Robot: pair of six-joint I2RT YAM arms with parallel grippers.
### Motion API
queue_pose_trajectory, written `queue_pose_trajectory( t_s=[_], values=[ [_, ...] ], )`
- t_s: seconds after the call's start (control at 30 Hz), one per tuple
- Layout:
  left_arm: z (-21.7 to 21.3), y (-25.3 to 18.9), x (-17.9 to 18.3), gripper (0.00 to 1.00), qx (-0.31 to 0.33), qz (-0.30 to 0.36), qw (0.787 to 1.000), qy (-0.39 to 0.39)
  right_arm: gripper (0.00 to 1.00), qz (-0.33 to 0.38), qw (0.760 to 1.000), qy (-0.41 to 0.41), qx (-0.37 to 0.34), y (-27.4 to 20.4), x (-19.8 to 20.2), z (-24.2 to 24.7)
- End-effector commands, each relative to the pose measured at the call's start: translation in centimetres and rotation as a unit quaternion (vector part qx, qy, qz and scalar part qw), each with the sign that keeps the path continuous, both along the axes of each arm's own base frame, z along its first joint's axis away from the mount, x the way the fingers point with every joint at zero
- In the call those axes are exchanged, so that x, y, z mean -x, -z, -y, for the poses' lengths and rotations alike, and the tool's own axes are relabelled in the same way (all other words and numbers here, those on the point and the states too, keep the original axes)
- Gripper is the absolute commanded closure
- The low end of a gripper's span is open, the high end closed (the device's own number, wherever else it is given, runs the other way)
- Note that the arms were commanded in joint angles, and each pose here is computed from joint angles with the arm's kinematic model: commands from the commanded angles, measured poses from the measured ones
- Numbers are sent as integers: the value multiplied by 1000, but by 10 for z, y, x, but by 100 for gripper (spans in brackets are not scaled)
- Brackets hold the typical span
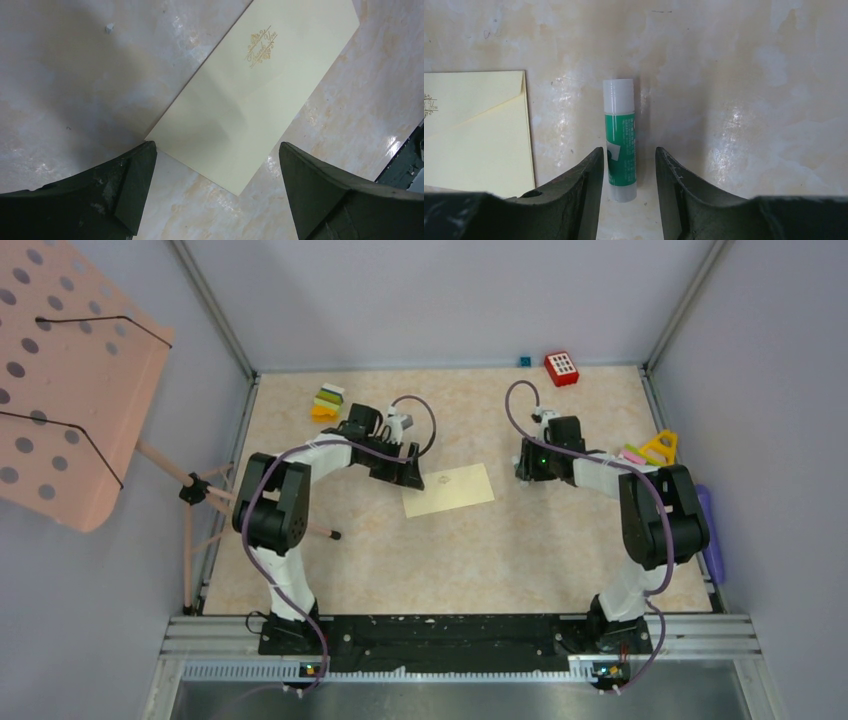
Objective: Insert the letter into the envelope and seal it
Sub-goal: Adjust the envelope at the center of the board, then reset both arms
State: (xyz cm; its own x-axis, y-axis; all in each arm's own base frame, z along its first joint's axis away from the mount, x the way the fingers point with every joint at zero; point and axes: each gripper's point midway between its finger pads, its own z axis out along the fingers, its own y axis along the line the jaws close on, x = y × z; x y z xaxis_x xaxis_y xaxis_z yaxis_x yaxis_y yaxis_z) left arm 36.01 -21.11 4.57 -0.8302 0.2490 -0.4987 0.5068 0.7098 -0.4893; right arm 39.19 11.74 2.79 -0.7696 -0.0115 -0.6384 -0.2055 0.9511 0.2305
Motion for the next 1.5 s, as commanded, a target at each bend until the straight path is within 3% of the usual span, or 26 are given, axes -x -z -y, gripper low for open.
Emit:
queue_pose_trajectory(
  t_s=[0.0, 0.47, 0.73, 0.9, 1.1, 1.23, 1.3, 1.4, 1.47],
  values=[
    [0, 16, -6, 2, -23, -8, 1000, -4, 58, -3, 1000, 9, -13, -8, 1, 0],
    [7, -15, -31, 2, -21, 49, 999, -1, 46, 35, 999, 2, -21, -36, -6, -2],
    [-18, -85, -33, 2, -22, 136, 990, 2, 26, 97, 994, -38, -31, -78, -13, -11],
    [-58, -156, -28, 2, -13, 209, 977, -38, 15, 174, 982, -72, -2, -142, -11, -5],
    [-117, -236, 7, 1, -76, 333, 928, -148, 6, 267, 962, -47, 14, -241, 18, 12],
    [-138, -279, 49, 1, -84, 398, 895, -182, 1, 387, 921, -49, -9, -318, 61, 16],
    [-158, -297, 69, 1, -107, 434, 868, -217, 1, 460, 885, -63, -13, -356, 88, 17],
    [-203, -321, 105, 1, -143, 484, 801, -322, 1, 465, 884, -30, -42, -390, 113, 25],
    [-219, -328, 133, 1, -155, 501, 777, -349, 1, 492, 869, -23, -49, -410, 133, 30]
  ],
)
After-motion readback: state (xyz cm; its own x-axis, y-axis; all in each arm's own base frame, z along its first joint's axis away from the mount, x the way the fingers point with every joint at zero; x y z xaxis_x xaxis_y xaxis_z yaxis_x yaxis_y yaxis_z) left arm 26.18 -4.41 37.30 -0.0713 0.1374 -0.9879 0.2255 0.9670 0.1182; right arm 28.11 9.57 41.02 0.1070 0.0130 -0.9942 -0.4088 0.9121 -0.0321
